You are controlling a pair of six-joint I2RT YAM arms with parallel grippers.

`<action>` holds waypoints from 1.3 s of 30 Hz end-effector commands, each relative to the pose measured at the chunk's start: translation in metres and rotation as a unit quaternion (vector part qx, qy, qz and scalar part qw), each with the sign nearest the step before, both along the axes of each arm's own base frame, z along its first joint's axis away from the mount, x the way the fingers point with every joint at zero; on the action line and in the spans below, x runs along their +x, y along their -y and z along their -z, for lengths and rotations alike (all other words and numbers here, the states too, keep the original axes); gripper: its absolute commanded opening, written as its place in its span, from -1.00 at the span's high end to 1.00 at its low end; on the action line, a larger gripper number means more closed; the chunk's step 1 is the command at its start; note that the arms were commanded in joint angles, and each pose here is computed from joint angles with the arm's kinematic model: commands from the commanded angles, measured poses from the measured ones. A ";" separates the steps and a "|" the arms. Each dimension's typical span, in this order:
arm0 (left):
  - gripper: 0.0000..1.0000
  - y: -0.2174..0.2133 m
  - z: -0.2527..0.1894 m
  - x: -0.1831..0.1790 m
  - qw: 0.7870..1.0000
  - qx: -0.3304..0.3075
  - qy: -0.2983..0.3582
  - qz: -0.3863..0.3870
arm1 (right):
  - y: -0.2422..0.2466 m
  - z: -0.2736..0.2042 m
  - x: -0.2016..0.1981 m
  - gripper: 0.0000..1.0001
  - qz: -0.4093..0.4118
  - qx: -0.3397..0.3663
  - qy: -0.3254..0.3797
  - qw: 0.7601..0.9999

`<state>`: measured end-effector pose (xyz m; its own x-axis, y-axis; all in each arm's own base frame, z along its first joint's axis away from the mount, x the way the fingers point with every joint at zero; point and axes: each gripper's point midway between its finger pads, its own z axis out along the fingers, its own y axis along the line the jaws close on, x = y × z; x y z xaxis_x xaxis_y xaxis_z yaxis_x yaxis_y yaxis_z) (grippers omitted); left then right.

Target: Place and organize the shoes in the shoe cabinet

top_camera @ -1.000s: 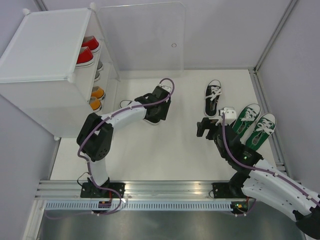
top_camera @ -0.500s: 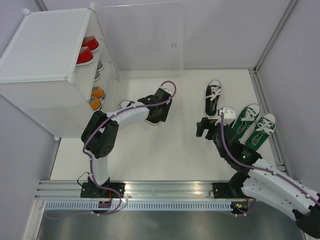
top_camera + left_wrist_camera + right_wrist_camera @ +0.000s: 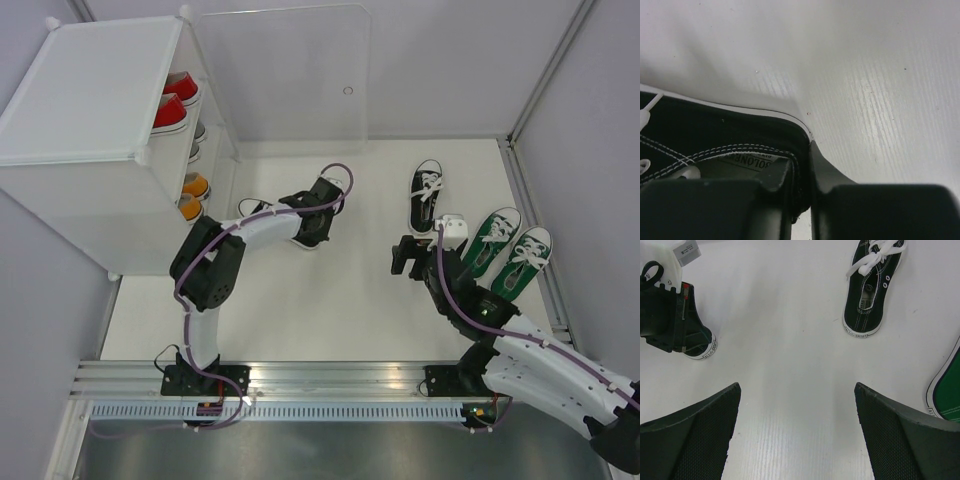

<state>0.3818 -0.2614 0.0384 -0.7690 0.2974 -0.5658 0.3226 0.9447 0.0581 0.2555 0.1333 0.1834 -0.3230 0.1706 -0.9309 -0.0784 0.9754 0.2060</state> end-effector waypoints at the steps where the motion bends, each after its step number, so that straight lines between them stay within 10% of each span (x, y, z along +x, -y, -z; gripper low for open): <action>1: 0.79 -0.007 -0.003 0.014 1.000 0.007 0.009 0.007 | -0.001 -0.005 0.002 -0.96 0.008 0.013 0.007 1.000; 12: 0.95 -0.064 -0.077 0.087 0.997 -0.028 0.066 0.026 | -0.003 -0.002 0.003 -0.96 0.005 0.011 0.003 1.000; 39: 0.91 -0.195 -0.065 0.216 0.992 0.069 0.100 0.019 | -0.011 0.027 0.011 -0.96 0.002 -0.034 -0.038 0.999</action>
